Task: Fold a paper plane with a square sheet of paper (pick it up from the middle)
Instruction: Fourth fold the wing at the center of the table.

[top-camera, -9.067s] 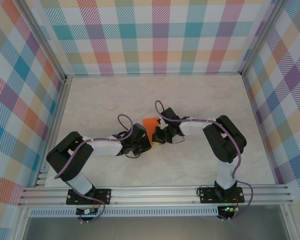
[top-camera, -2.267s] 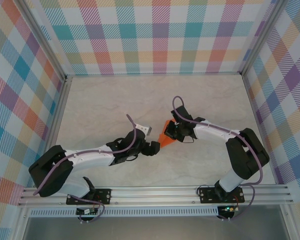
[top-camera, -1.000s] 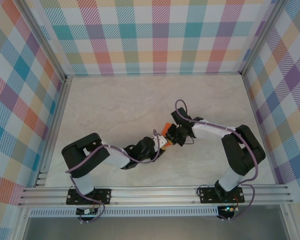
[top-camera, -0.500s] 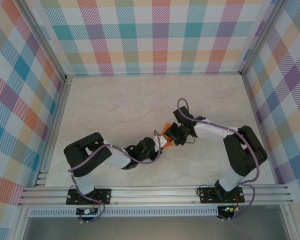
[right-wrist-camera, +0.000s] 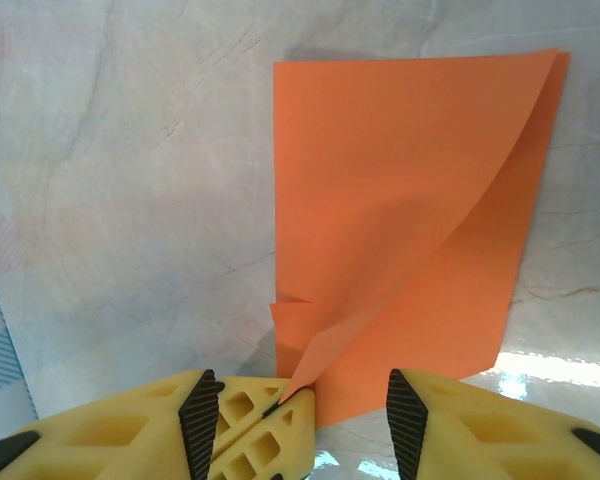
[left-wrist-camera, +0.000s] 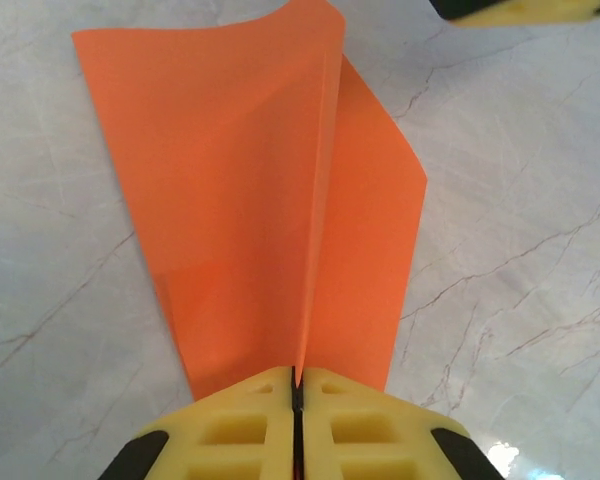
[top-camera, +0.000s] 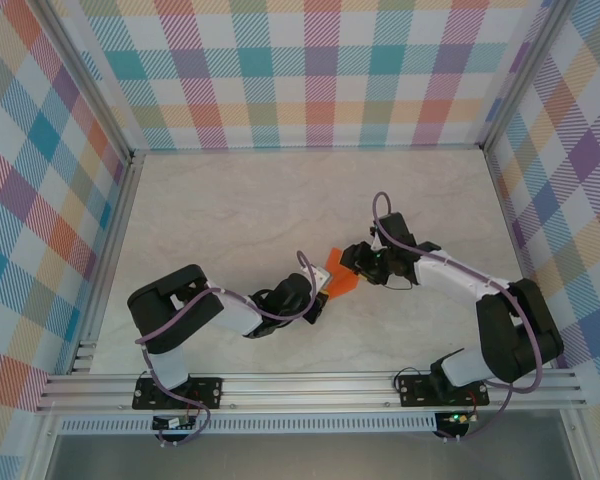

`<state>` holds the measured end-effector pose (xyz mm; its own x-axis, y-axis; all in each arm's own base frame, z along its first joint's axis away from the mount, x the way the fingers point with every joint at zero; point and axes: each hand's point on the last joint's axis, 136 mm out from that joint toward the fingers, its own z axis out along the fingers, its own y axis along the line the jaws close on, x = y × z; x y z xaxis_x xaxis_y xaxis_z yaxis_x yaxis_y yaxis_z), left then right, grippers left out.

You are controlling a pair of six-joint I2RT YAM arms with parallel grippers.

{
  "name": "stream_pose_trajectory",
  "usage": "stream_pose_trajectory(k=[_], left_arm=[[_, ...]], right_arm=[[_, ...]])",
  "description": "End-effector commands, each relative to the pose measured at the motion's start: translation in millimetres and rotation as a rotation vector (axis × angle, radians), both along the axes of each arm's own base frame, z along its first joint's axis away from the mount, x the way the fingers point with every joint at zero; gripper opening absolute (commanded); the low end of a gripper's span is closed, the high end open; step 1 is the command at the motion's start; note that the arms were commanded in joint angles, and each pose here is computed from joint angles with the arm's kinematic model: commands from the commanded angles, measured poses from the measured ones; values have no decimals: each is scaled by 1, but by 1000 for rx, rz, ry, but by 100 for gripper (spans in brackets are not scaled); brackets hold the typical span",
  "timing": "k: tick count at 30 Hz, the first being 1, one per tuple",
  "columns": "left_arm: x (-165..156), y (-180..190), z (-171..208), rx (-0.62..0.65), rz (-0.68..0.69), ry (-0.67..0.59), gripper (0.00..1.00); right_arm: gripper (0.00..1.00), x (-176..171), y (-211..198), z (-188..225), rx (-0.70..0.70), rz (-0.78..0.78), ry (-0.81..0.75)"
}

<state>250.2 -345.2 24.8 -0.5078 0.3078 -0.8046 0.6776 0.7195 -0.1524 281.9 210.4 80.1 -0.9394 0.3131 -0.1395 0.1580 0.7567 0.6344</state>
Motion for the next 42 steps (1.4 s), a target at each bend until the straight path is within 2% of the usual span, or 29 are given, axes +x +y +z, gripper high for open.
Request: stream_pose_trajectory(k=[1,5,10,18,30,42], left_arm=[[3,-1,16,-127,83,74,8],[8,8,19,-193,155,117,7],[9,9,21,-269,182,171,6],[11,15,14,-308,230,209,6],[10,19,5,-300,255,238,6],[9,20,4,-275,254,252,14]], right_arm=[[48,-4,8,3,25,117,-84],[44,-8,7,-9,31,115,-60],[36,-8,15,-18,61,144,-26],[22,6,35,-21,117,194,-7],[24,14,39,-42,96,195,46],[37,11,36,-64,70,182,108]])
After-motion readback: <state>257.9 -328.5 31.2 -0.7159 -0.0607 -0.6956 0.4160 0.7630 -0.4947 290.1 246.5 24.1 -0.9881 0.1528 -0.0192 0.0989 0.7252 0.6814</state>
